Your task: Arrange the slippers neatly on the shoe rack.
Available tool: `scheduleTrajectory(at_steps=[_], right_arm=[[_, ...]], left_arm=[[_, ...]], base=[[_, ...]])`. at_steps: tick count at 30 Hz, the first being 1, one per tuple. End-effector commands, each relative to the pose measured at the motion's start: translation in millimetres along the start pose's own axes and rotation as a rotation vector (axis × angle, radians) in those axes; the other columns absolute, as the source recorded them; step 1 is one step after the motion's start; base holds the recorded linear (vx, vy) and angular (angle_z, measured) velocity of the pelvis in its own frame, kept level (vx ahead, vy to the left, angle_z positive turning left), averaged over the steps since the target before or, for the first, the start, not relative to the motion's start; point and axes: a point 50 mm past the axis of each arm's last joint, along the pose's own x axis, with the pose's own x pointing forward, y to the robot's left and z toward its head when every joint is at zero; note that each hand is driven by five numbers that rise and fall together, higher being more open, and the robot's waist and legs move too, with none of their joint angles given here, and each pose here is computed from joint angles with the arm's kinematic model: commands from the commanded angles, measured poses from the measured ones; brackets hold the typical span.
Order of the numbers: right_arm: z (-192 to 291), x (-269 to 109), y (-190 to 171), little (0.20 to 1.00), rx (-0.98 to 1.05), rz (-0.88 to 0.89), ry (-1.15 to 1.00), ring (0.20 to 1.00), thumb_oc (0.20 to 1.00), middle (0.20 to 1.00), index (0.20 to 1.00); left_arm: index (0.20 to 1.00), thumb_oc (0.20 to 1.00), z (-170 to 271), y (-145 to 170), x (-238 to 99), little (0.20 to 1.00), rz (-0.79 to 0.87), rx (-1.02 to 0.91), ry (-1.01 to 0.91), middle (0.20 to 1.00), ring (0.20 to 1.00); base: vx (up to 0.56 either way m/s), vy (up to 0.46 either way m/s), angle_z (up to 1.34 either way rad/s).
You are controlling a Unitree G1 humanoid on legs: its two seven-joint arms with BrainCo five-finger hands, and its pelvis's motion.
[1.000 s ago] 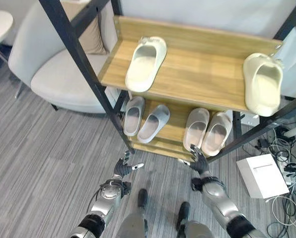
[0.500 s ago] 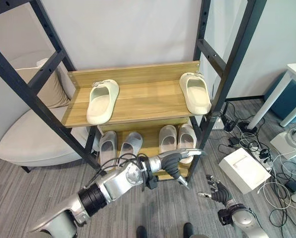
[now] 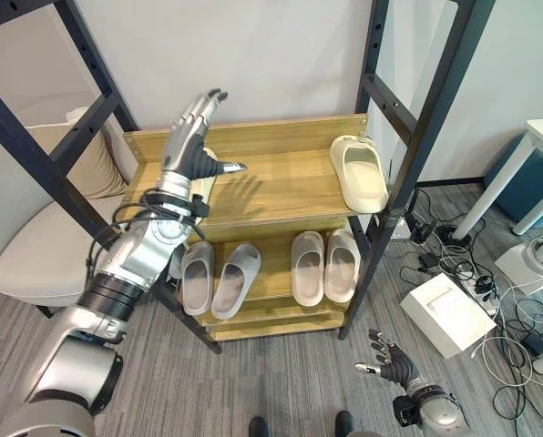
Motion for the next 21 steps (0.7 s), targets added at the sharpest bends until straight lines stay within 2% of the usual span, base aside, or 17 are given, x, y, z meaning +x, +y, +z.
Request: scheduleTrajectory(at_steps=[1, 6, 8, 13, 19, 20, 21], right_arm=[[31.8, 7.4, 0.3, 1.0, 0.011, 0.024, -0.156, 1.0, 1.0, 1.0, 1.0], [33.5, 4.7, -0.7, 1.0, 0.011, 0.035, -0.176, 1.0, 1.0, 1.0, 1.0], [31.6, 2.2, 0.0, 1.0, 0.01, 0.046, -0.176, 1.0, 1.0, 1.0, 1.0], [34.5, 0.8, -2.7, 1.0, 0.022, 0.042, -0.195, 1.0, 1.0, 1.0, 1.0], [40.4, 1.7, -3.1, 1.0, 0.031, 0.038, -0.219, 1.0, 1.0, 1.0, 1.0], [41.5, 1.7, -3.1, 1.0, 0.034, 0.039, -0.224, 1.0, 1.0, 1.0, 1.0], [42.5, 1.8, -3.3, 1.0, 0.04, 0.038, -0.229, 1.0, 1.0, 1.0, 1.0]], left_arm=[[1.0, 1.0, -7.4, 31.3, 36.2, 1.0, 0.11, 0.255, -0.018, 1.0, 1.0], [1.0, 1.0, -41.3, 62.3, 44.4, 1.0, 0.088, 0.525, 0.063, 1.0, 1.0], [1.0, 1.0, -56.6, 69.6, 43.7, 1.0, 0.028, 0.656, 0.1, 1.0, 1.0], [1.0, 1.0, -67.3, 71.7, 45.1, 1.0, -0.029, 0.751, 0.133, 1.0, 1.0], [1.0, 1.0, -80.7, 66.4, 42.2, 1.0, -0.068, 0.746, 0.222, 1.0, 1.0], [0.551, 0.551, -81.8, 66.5, 43.5, 0.551, -0.07, 0.751, 0.235, 0.551, 0.551], [0.344, 0.344, -81.7, 67.1, 44.6, 0.344, -0.069, 0.749, 0.24, 0.344, 0.344]], base=[[0.02, 0.009, -0.03], [0.01, 0.01, -0.15], [0.01, 0.017, -0.04], [0.0, 0.002, -0.05], [-0.02, 0.017, -0.05], [0.0, 0.0, 0.0], [0.0, 0.0, 0.0]])
